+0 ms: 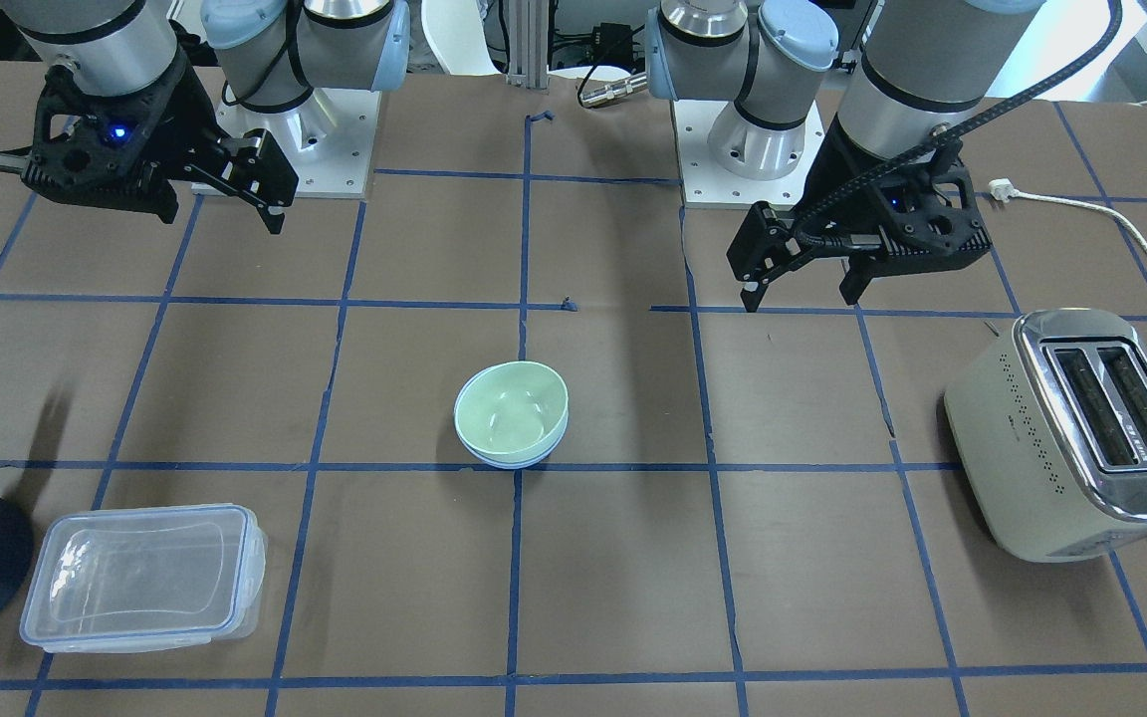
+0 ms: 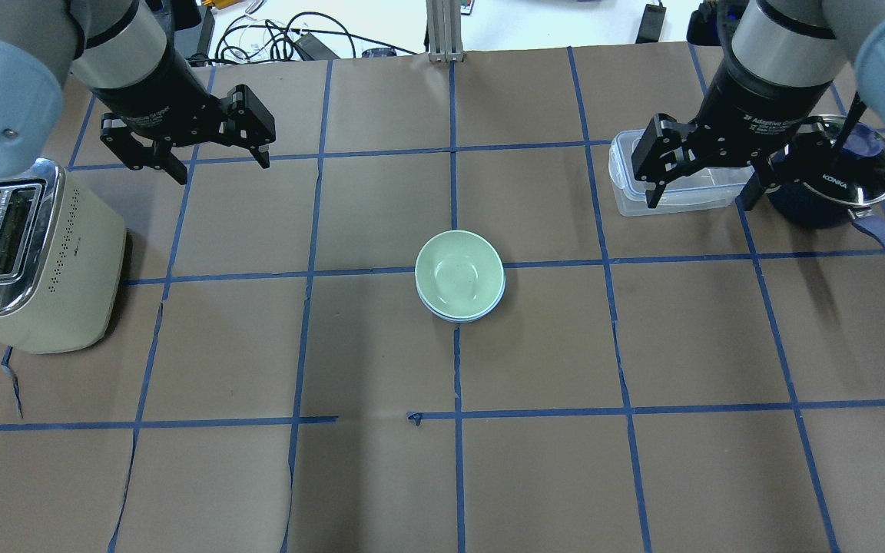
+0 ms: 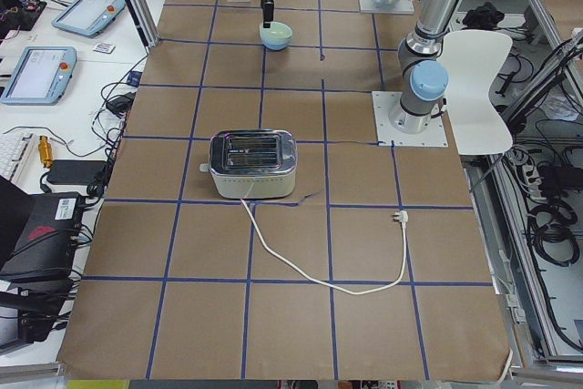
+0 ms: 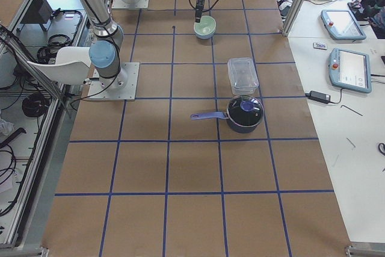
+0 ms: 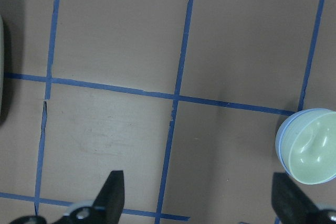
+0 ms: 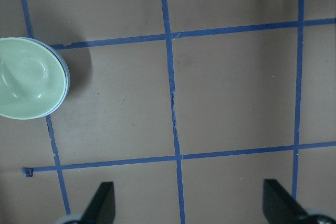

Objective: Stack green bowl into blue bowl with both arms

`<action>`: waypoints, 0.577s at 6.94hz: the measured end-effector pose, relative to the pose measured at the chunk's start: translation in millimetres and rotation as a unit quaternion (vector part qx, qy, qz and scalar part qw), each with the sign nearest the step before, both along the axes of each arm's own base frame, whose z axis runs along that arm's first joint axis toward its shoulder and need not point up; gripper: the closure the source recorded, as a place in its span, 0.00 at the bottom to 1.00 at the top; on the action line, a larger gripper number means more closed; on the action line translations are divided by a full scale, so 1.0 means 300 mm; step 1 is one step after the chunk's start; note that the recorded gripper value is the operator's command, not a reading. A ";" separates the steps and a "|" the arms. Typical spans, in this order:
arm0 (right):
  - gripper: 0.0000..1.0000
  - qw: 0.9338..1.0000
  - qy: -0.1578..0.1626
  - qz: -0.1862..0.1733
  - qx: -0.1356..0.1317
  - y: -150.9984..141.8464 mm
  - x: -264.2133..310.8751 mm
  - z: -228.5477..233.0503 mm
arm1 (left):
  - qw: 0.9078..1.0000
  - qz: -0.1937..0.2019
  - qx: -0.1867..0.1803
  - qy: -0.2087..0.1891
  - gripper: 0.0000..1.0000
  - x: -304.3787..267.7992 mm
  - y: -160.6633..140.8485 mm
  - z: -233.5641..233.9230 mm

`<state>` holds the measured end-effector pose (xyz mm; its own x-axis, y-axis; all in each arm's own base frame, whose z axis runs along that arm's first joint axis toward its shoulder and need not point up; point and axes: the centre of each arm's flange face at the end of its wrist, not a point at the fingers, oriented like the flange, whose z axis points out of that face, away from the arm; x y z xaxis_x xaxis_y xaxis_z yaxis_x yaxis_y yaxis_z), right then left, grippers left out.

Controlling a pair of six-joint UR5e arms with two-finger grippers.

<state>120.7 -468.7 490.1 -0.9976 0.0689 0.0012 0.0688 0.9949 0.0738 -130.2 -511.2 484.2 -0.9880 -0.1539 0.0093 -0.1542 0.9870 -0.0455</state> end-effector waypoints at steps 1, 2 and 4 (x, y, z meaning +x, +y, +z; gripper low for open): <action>0.00 1.000 0.000 0.004 -0.001 -0.001 0.000 0.003 | 1.000 0.000 0.000 0.000 0.00 0.000 0.000 -0.001; 0.00 1.000 0.001 0.006 -0.003 -0.001 -0.001 0.010 | 1.000 0.000 0.000 0.000 0.00 -0.001 0.000 -0.001; 0.00 1.000 0.000 0.005 -0.004 -0.001 0.000 0.014 | 1.000 0.000 0.000 0.000 0.00 -0.001 0.000 0.000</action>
